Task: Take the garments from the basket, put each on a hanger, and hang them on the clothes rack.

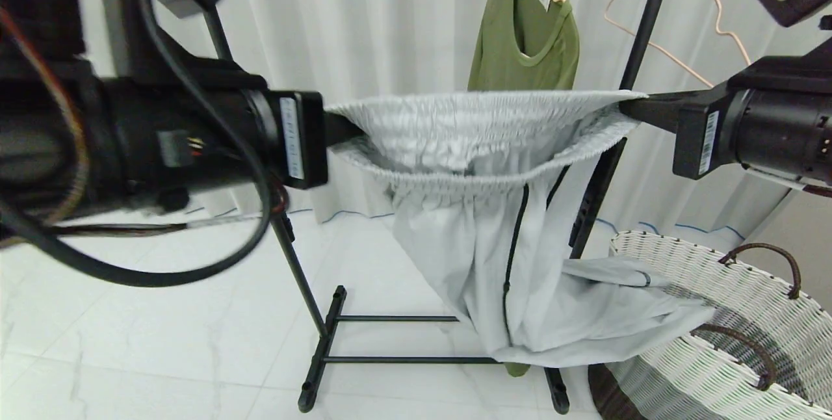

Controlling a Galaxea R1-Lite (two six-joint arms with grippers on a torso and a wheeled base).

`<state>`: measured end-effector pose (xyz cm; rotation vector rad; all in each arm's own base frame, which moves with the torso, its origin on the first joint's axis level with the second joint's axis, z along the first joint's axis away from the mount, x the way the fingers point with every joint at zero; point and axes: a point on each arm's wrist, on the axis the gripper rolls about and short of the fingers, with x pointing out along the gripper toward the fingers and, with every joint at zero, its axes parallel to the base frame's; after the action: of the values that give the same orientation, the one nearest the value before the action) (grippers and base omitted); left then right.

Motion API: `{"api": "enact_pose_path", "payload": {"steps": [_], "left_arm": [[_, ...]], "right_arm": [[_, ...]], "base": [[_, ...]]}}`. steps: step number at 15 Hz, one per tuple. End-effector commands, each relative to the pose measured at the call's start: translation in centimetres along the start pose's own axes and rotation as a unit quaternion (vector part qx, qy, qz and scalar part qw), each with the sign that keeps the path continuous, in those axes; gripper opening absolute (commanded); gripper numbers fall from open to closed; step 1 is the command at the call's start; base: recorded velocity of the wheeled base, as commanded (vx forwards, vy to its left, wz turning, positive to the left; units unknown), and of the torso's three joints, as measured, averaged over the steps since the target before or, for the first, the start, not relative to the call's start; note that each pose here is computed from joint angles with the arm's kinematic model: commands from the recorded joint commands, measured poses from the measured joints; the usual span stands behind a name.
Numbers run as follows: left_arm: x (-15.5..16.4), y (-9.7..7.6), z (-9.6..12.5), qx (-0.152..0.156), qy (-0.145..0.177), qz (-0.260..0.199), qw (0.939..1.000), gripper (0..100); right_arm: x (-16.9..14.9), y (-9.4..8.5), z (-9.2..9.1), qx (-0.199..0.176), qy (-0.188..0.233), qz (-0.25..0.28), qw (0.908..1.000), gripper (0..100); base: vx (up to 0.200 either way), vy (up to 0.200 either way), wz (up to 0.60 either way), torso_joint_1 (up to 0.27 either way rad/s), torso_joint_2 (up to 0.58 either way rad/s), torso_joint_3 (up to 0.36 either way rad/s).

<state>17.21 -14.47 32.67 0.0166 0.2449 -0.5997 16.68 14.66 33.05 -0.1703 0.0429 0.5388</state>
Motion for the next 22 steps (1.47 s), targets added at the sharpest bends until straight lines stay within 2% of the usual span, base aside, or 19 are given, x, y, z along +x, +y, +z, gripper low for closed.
{"api": "enact_pose_path", "payload": {"steps": [1,2,3,5,7,9,12,15,17,20,22], "left_arm": [[-4.9,0.6,3.0,0.025,-0.047,0.011,0.9985,0],[-6.1,0.7,3.3,0.065,-0.021,0.012,0.9976,0],[-6.5,0.7,3.5,0.085,-0.009,0.014,0.9962,0],[-6.4,0.5,4.0,0.117,-0.013,0.023,0.9928,0],[-6.6,0.2,4.3,0.138,-0.019,0.023,0.9899,0],[-6.6,0.2,4.2,0.157,-0.017,0.027,0.9870,0],[-6.4,-0.1,4.6,0.163,-0.040,0.025,0.9855,0],[-4.1,-0.5,5.9,0.177,-0.096,0.044,0.9785,0],[-2.1,-1.0,6.6,0.180,-0.132,0.044,0.9738,0],[-0.4,-1.5,7.1,0.174,-0.163,0.045,0.9702,0],[-0.3,-1.5,7.3,0.173,-0.165,0.044,0.9699,0]], "right_arm": [[-1.1,-1.3,0.7,-0.003,-0.014,-0.024,0.9996,0],[-2.0,-2.3,1.4,-0.008,-0.021,-0.044,0.9988,0],[-2.4,-2.7,2.2,-0.007,-0.028,-0.048,0.9984,0],[-3.0,-3.1,4.1,-0.006,-0.051,-0.045,0.9976,0],[-3.2,-3.3,5.4,-0.020,-0.062,-0.036,0.9972,0],[-3.7,-3.3,5.9,-0.034,-0.058,-0.022,0.9975,0],[-5.6,-3.5,6.5,-0.059,-0.023,0.001,0.9980,0],[-9.1,-3.7,7.2,-0.064,0.012,0.064,0.9958,0],[-11.5,-3.4,6.8,-0.063,0.036,0.144,0.9870,0],[-13.2,-1.8,5.7,-0.068,0.068,0.261,0.9606,0],[-13.1,-1.0,5.5,-0.064,0.072,0.294,0.9510,0]], "base": [[0.000,0.000,0.00,0.000,0.00,0.000],[0.000,0.000,0.00,0.000,0.00,0.000],[0.000,0.000,0.00,0.000,0.00,0.000],[0.000,0.000,0.00,0.000,0.00,0.000],[0.000,0.000,0.00,0.000,0.00,0.000],[0.000,0.000,0.00,0.000,0.00,0.000],[0.000,0.000,0.00,0.000,0.00,0.000],[0.000,0.000,0.00,0.000,0.00,0.000],[0.000,0.000,0.00,0.000,0.00,0.000],[0.000,0.000,0.00,0.000,0.00,0.000],[0.000,0.000,0.00,0.000,0.00,0.000]]}}
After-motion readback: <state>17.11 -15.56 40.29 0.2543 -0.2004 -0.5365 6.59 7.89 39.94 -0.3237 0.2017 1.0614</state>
